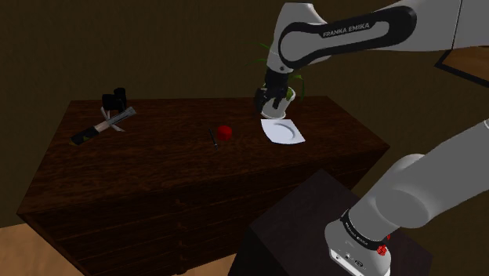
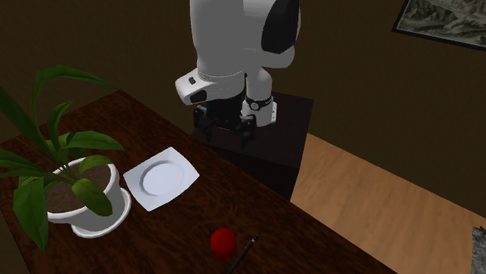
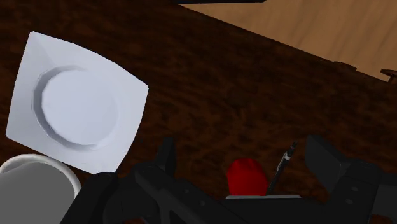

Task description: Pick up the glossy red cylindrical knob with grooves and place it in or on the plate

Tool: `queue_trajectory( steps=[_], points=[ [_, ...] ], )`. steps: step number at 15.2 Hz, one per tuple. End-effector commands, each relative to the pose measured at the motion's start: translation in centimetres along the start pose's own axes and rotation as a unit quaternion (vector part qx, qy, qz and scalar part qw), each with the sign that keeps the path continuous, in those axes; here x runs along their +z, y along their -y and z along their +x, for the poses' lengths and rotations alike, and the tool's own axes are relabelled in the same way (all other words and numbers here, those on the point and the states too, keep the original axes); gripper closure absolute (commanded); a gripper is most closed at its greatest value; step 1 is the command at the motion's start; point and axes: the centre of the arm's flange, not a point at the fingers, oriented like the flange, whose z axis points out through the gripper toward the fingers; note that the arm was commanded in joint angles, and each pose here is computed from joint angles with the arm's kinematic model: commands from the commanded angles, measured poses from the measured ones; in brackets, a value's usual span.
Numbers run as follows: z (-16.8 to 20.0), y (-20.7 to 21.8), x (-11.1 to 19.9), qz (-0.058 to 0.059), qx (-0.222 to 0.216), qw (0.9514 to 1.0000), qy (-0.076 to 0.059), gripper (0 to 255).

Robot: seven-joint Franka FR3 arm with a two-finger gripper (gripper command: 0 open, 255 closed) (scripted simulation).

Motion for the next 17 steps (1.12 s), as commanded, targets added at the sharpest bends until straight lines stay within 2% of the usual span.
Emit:
queue_trajectory(
  steps=[1, 17],
  points=[
    [2.1, 0.2, 2.0, 0.001, -0.005, 1.0000, -0.001, 0],
    [16.5, 4.4, 16.7, 0.008, -0.047, 0.9989, -0.001, 0]
  ],
)
